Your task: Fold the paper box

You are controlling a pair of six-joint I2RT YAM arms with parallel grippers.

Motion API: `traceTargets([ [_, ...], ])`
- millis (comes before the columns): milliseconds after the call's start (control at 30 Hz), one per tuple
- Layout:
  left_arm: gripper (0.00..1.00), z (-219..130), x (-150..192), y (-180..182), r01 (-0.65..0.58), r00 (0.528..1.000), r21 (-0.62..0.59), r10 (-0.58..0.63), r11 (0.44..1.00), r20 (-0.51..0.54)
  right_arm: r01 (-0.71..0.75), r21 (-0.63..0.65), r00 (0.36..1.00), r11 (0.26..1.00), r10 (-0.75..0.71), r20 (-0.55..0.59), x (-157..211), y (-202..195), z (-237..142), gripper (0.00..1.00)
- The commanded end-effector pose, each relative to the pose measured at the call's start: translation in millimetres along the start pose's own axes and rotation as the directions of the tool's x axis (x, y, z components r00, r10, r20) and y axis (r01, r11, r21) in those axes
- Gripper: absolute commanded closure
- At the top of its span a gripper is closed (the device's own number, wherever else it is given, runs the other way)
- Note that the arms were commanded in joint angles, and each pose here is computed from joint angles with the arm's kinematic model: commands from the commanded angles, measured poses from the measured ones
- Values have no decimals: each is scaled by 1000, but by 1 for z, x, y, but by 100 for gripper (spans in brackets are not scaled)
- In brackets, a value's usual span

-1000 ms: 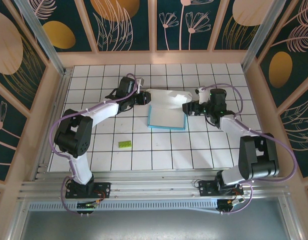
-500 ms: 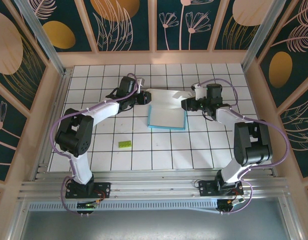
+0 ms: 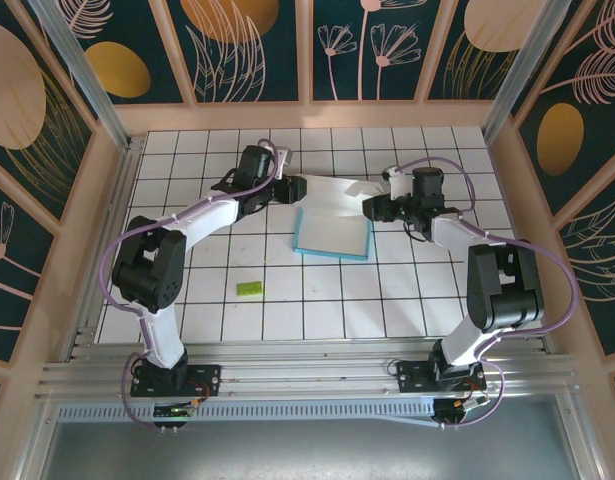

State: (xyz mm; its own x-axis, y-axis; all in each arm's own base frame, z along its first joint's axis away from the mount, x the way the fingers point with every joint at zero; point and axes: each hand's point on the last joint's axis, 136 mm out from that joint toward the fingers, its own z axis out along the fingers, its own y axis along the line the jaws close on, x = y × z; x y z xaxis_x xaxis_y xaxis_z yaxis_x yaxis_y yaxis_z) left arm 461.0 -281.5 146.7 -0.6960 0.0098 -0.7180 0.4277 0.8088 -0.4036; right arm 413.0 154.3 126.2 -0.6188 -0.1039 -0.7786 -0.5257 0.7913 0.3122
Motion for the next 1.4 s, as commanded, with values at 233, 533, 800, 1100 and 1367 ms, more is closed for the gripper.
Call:
traceTargets([
  [233, 68, 13, 15, -3, 11, 999, 40, -9, 999, -53, 16, 1, 999, 1000, -16, 39, -13, 5, 3, 56],
  [533, 81, 13, 19, -7, 70, 996, 71, -66, 995, -58, -54, 49, 996, 997, 51, 67, -15, 7, 3, 67],
  [800, 80, 10, 27, -12, 131, 990, 109, -125, 985, -61, -104, 85, 991, 991, 96, 98, -15, 12, 2, 70],
  [1100, 80, 4, 33, -16, 158, 987, 133, -152, 978, -59, -155, 114, 982, 981, 141, 125, -9, 15, 2, 75],
  [1367, 79, 0, 38, -18, 177, 984, 149, -170, 973, -60, -212, 153, 972, 965, 191, 138, -4, 14, 0, 76],
])
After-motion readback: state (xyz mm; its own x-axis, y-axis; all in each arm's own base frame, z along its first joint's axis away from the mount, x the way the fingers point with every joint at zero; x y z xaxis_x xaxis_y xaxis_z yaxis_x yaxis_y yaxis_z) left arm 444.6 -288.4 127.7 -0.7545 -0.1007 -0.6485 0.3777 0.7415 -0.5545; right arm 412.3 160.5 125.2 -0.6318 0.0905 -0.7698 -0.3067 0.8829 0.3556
